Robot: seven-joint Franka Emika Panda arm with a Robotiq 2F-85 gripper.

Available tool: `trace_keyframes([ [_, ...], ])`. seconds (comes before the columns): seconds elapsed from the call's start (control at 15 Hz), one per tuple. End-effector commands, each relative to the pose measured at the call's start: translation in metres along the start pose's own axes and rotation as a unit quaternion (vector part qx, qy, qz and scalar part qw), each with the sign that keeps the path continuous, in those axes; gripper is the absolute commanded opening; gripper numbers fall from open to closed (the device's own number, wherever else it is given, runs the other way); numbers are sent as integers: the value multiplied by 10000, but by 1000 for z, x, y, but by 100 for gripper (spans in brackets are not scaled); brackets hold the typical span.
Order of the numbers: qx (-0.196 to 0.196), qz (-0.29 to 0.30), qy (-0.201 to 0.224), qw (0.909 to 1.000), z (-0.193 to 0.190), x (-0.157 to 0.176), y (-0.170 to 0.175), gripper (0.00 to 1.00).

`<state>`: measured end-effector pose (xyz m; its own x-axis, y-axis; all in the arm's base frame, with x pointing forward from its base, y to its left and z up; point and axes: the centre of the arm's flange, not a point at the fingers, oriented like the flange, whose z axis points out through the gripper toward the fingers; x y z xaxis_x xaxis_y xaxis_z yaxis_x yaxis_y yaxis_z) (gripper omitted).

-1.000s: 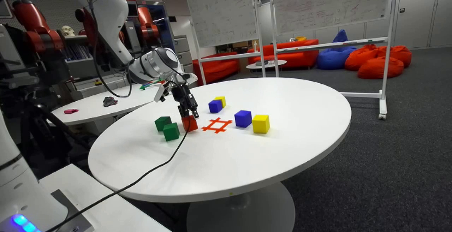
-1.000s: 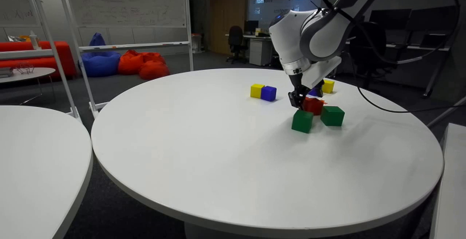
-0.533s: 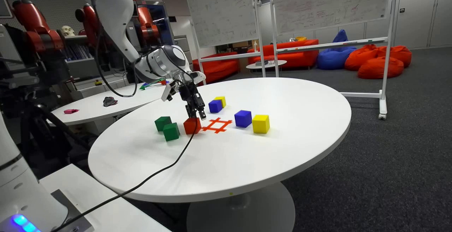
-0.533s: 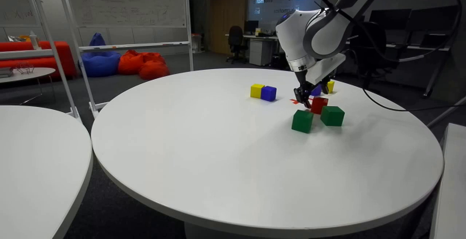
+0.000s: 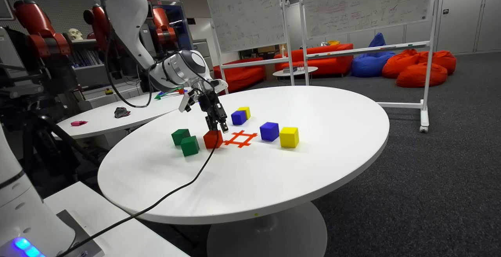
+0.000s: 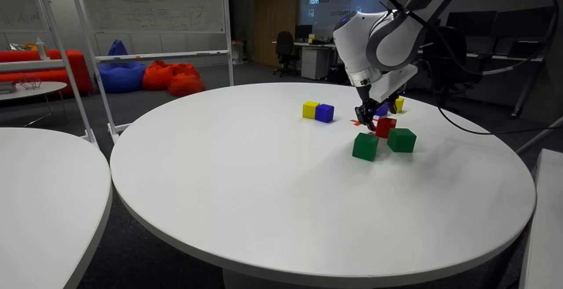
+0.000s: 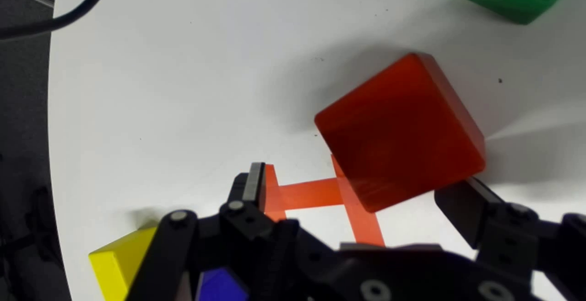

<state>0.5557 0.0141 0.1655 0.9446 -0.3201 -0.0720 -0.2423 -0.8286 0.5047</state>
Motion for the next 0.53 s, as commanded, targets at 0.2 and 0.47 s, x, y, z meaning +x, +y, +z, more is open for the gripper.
trace_keyframes([
  [0.2, -61, -74, 39, 9999, -6, 0, -10, 100],
  [0.47, -82, -155, 80, 9998, -12, -3, -22, 100],
])
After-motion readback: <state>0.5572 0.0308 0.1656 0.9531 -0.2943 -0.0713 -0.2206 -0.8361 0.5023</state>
